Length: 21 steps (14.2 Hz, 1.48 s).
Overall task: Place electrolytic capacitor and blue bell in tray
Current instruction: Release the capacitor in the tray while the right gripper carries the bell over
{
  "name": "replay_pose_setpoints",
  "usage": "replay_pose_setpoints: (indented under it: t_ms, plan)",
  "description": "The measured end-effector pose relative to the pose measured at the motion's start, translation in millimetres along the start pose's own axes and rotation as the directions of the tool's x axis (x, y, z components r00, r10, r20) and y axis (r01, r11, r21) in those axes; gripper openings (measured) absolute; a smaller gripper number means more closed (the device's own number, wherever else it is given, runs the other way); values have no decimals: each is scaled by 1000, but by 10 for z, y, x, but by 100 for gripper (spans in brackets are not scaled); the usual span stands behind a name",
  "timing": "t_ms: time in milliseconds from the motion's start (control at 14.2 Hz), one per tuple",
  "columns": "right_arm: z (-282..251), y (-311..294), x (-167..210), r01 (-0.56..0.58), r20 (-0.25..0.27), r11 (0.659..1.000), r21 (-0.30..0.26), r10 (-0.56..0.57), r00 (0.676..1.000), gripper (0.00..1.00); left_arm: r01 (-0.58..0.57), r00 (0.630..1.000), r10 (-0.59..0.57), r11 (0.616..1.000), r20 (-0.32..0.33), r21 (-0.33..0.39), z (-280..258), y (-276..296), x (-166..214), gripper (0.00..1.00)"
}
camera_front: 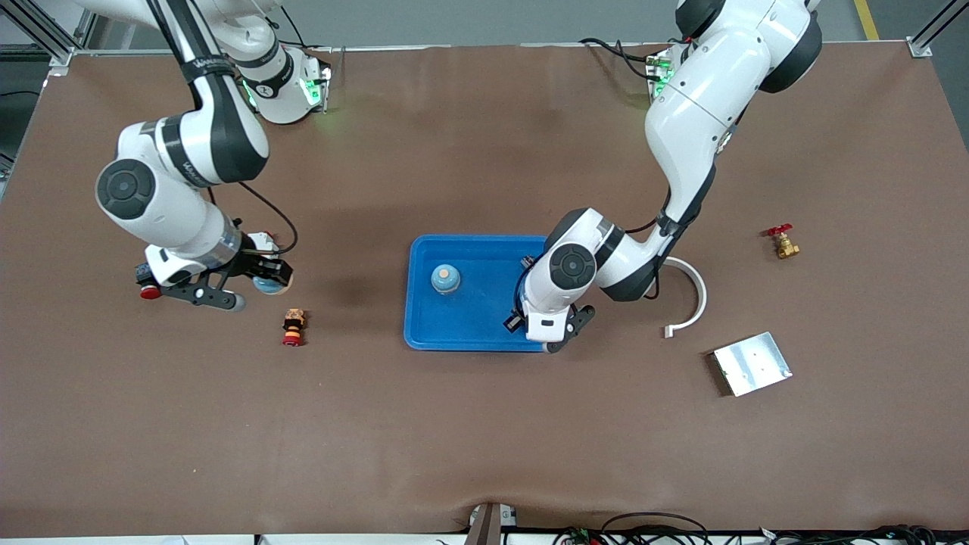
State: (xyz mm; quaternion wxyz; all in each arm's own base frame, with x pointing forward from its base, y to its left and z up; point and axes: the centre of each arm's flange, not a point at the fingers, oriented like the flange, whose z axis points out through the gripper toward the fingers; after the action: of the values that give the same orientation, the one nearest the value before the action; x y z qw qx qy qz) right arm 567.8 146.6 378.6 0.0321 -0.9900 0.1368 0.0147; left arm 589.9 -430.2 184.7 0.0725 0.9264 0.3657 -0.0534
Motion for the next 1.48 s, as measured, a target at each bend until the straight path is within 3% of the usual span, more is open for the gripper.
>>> replay_pose_setpoints:
  t_ms: [211,423,846,1057,1480]
  plan:
    - [66,-547,-229,-71,-10,997,25,71,997,65,11,1000,-11,1000,-2,1,2,-3,11,33]
    - [259,-948,-382,-120,-7,992,27,120,993,65,13,1000,-13,1000,-3,-1,-4,7,-3,43]
    - [596,-1479,-378,-202,-24,978,58,203,979,65,24,999,-26,999,-33,-36,-313,154,-90,99]
    - [727,-1803,-245,-227,-30,971,78,230,973,65,25,998,-26,1000,-57,-18,-793,181,-68,100]
    - [1296,-2173,-210,-240,-47,969,52,243,969,65,28,995,-11,987,-101,160,-2162,-180,50,100]
